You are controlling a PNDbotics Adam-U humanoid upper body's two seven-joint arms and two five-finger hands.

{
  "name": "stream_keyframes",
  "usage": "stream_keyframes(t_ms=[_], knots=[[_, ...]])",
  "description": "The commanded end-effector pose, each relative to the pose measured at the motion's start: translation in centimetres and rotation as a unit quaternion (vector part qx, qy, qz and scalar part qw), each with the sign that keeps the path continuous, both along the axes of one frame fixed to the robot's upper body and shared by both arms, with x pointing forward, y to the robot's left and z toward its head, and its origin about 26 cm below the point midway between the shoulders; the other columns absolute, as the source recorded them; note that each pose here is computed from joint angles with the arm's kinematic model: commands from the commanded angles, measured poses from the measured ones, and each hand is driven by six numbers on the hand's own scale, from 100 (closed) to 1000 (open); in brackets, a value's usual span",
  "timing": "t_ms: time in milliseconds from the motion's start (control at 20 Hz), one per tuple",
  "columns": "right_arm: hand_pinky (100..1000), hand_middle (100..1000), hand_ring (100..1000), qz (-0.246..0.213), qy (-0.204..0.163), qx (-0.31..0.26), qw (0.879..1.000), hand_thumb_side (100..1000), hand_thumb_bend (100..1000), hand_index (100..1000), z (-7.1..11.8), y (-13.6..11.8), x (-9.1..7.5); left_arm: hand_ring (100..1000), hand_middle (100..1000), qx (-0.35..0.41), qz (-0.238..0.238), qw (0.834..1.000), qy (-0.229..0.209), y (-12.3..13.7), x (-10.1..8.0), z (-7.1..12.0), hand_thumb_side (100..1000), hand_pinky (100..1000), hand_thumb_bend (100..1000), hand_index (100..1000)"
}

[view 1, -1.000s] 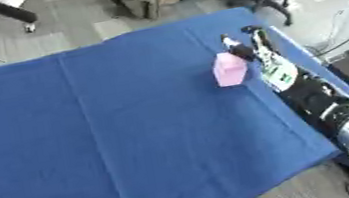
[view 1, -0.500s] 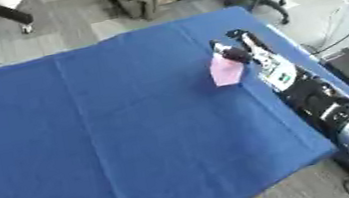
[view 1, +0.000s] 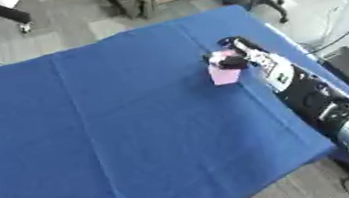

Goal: Pick up the objects with one hand, pass them to the other hand, and then place them into the box on the other side of the table.

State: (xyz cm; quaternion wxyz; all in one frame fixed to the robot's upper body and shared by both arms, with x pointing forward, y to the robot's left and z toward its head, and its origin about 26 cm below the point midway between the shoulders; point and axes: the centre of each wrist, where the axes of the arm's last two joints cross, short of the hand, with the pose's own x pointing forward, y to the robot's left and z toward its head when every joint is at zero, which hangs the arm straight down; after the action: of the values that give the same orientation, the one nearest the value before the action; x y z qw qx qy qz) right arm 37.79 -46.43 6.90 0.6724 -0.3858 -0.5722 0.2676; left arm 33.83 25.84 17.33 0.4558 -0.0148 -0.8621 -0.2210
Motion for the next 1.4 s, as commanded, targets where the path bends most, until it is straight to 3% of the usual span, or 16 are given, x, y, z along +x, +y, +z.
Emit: stream_keyframes(t_ms=[50, 450, 550, 700, 800, 1000, 1200, 1400], knots=[[905, 905, 928, 0.001, 0.002, -0.034, 0.999, 622, 357, 909, 1.9, -1.5, -0.2, 740, 621, 0.005, -0.002, 1.0, -0.018, 0.2, -0.1, 1.1, 711, 728, 815, 728], [858, 874, 884, 0.015, 0.029, -0.05, 0.998, 387, 229, 898, 1.6, -1.7, -0.3, 741, 622, 0.003, -0.003, 1.0, -0.016, 0.2, -0.1, 1.0, 711, 728, 815, 728], [824, 852, 852, 0.014, 0.029, -0.052, 0.998, 285, 169, 882, 1.6, -1.7, -0.3, 741, 623, 0.003, -0.003, 1.0, -0.016, 0.2, -0.1, 1.0, 711, 728, 815, 728], [735, 784, 755, 0.012, 0.019, -0.054, 0.998, 100, 100, 830, 1.6, -1.7, -0.3, 741, 623, 0.002, -0.003, 1.0, -0.015, 0.2, -0.2, 1.0, 711, 727, 813, 728], [664, 714, 676, 0.009, 0.003, -0.054, 0.999, 100, 100, 776, 1.7, -1.6, -0.3, 741, 624, 0.001, -0.002, 1.0, -0.014, 0.2, -0.2, 0.9, 711, 727, 813, 728], [492, 479, 504, 0.001, -0.057, -0.05, 0.997, 100, 100, 552, 2.5, -1.2, -0.1, 741, 624, -0.002, 0.0, 1.0, -0.01, 0.2, -0.2, 0.7, 710, 727, 811, 728], [445, 399, 470, 0.01, -0.143, -0.034, 0.989, 100, 100, 481, 3.7, 0.7, 0.3, 740, 624, -0.006, 0.006, 1.0, -0.002, 0.4, -0.2, 0.2, 709, 726, 808, 728], [440, 387, 466, 0.074, -0.234, 0.006, 0.969, 100, 100, 466, 5.2, 6.2, 0.9, 739, 623, -0.016, 0.027, 0.999, 0.028, 1.1, -0.2, -1.3, 716, 724, 810, 726]])
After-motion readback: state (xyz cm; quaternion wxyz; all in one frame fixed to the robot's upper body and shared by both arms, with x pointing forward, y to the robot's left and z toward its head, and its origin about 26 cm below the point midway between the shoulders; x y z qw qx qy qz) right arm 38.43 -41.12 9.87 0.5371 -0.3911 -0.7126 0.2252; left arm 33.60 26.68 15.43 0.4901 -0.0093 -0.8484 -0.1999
